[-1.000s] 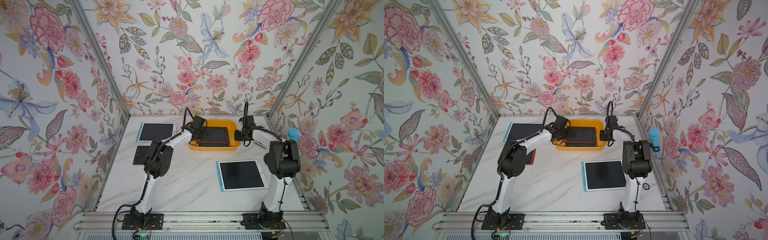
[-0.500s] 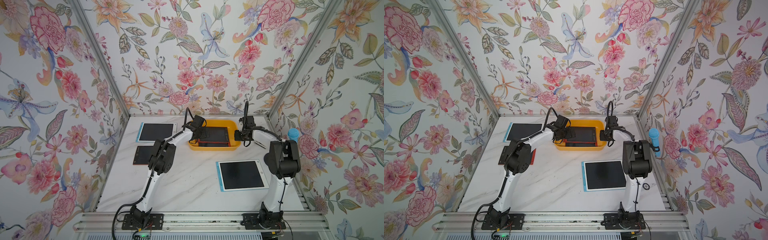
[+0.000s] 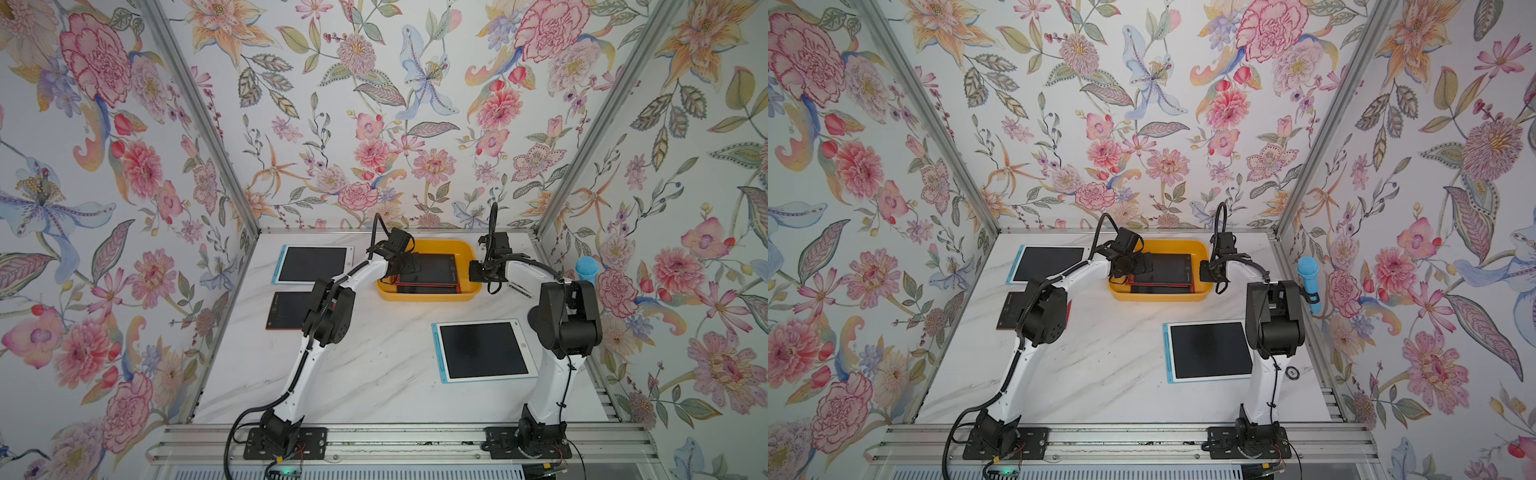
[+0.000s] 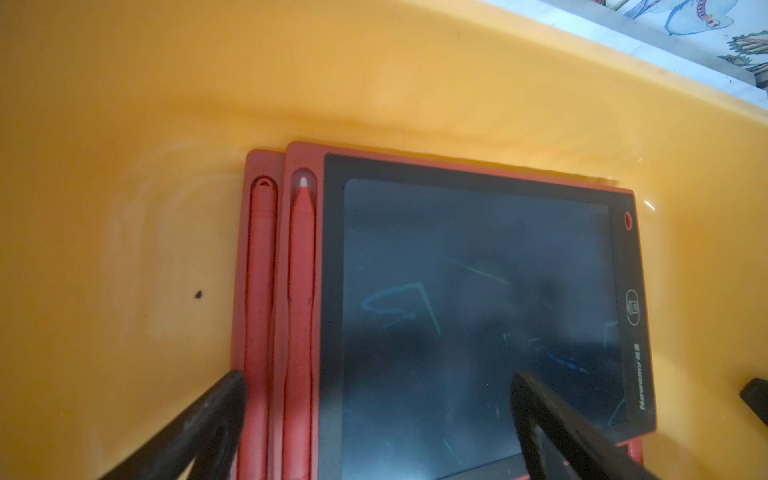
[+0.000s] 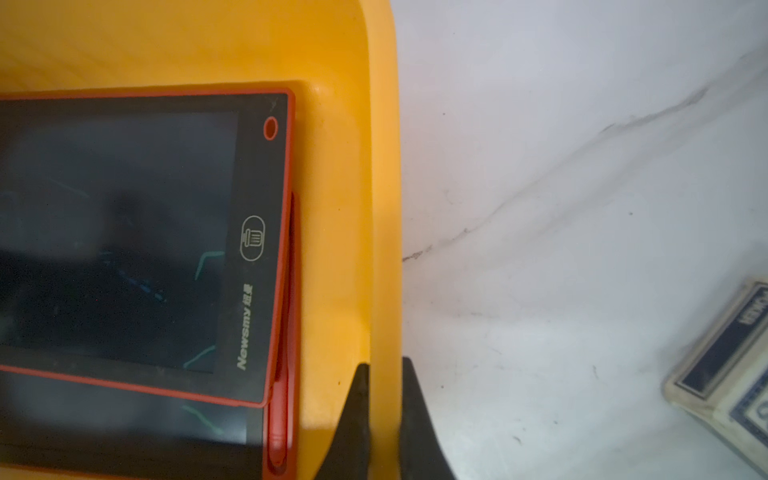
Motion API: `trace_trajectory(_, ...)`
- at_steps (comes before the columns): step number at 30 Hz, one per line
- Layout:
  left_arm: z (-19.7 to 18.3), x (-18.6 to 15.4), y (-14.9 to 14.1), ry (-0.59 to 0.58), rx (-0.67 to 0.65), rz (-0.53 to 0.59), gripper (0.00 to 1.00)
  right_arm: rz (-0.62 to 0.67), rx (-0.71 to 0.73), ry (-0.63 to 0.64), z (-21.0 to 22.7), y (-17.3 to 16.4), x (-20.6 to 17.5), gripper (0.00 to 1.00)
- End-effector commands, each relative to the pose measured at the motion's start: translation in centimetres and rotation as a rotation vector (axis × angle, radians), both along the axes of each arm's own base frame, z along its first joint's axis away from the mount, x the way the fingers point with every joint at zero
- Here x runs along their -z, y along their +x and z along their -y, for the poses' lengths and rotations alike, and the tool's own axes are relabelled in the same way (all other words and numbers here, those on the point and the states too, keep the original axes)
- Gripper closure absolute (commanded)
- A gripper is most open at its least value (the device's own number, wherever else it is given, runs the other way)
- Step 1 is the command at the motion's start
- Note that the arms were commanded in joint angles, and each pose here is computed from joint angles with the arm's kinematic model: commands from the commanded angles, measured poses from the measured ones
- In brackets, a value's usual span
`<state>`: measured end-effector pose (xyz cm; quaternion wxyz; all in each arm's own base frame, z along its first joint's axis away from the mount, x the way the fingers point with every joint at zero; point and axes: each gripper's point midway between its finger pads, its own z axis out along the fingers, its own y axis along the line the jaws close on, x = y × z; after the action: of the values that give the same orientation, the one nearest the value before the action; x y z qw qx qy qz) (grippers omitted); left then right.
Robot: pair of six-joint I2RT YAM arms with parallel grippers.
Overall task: Take out the writing tablet from the storage box
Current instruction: Pick up the writing tablet from the storage box.
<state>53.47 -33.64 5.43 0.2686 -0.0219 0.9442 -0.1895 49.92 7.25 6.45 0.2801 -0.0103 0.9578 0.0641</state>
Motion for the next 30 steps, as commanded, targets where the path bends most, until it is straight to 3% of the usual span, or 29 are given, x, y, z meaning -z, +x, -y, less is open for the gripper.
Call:
trace_trajectory(1, 1.1, 1.2, -0.6, 0.008, 0.023, -0.027, 0.00, 0.009, -0.026, 0.027, -0.9, -0.5, -0.8, 1.00)
trace_trajectory(19, 4.4, 2.1, -1.7, -0.057, 0.062, -0.053, 0.00, 0.006, -0.025, 0.050, -1.3, -0.9, -0.5, 1.00)
trace_trajectory(30, 2.4, 2.4, -2.5, 0.135, 0.063, -0.039, 0.00, 0.005, -0.023, 0.049, -1.1, -1.1, -0.5, 1.00)
